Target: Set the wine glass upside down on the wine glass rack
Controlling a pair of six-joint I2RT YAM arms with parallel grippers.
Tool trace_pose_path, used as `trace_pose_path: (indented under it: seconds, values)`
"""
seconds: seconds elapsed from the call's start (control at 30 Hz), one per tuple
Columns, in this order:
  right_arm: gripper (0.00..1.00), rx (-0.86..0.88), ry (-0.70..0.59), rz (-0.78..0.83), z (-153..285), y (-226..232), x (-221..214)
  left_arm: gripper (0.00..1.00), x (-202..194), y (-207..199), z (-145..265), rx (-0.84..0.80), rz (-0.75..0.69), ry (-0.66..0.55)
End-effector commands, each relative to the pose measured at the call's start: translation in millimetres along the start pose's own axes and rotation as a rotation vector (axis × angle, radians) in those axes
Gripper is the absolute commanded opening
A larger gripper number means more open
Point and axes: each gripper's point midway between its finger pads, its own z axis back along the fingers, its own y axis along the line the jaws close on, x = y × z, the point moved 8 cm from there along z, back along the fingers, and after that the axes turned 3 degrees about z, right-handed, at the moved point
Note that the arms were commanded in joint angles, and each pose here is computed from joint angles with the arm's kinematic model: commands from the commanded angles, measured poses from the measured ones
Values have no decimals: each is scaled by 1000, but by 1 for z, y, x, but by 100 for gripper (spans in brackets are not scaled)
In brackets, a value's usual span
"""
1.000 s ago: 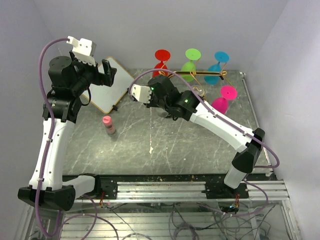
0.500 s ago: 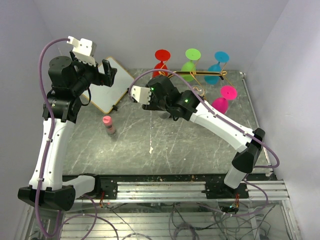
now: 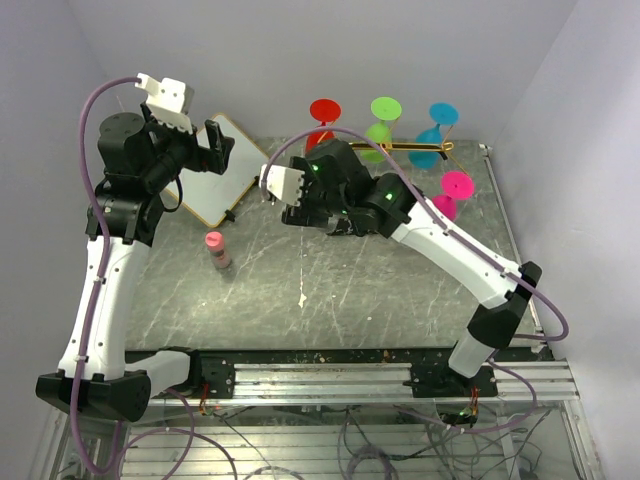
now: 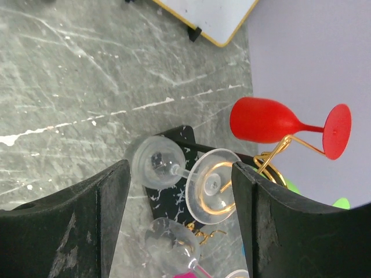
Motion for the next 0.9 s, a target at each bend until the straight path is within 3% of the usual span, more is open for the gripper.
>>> trace_pose_path:
  seconds: [0.0,0.27,0.53,0.63,0.7,0.87]
  values:
    - [70,1,-122,-43,32,-11,18,98,7,0,2,-13,-21,-45]
    - [71,-77,-105,-145,38,-33,-1,98,1,-1,1,-34,-29,-35]
    - [73,-355,-133,-435,76,-97,-63,98,-10,2,-6,-38,-41,-15]
    - [80,-476,-121,-533,90,-111,-92,98,-12,3,-8,-41,-55,-14]
    - [97,-582,-103,-608,100,-119,-112,98,-14,3,-9,-46,-66,-13]
    - [100,-928,-73,-814,129,-136,-144,100,-16,7,-8,-17,-99,-14]
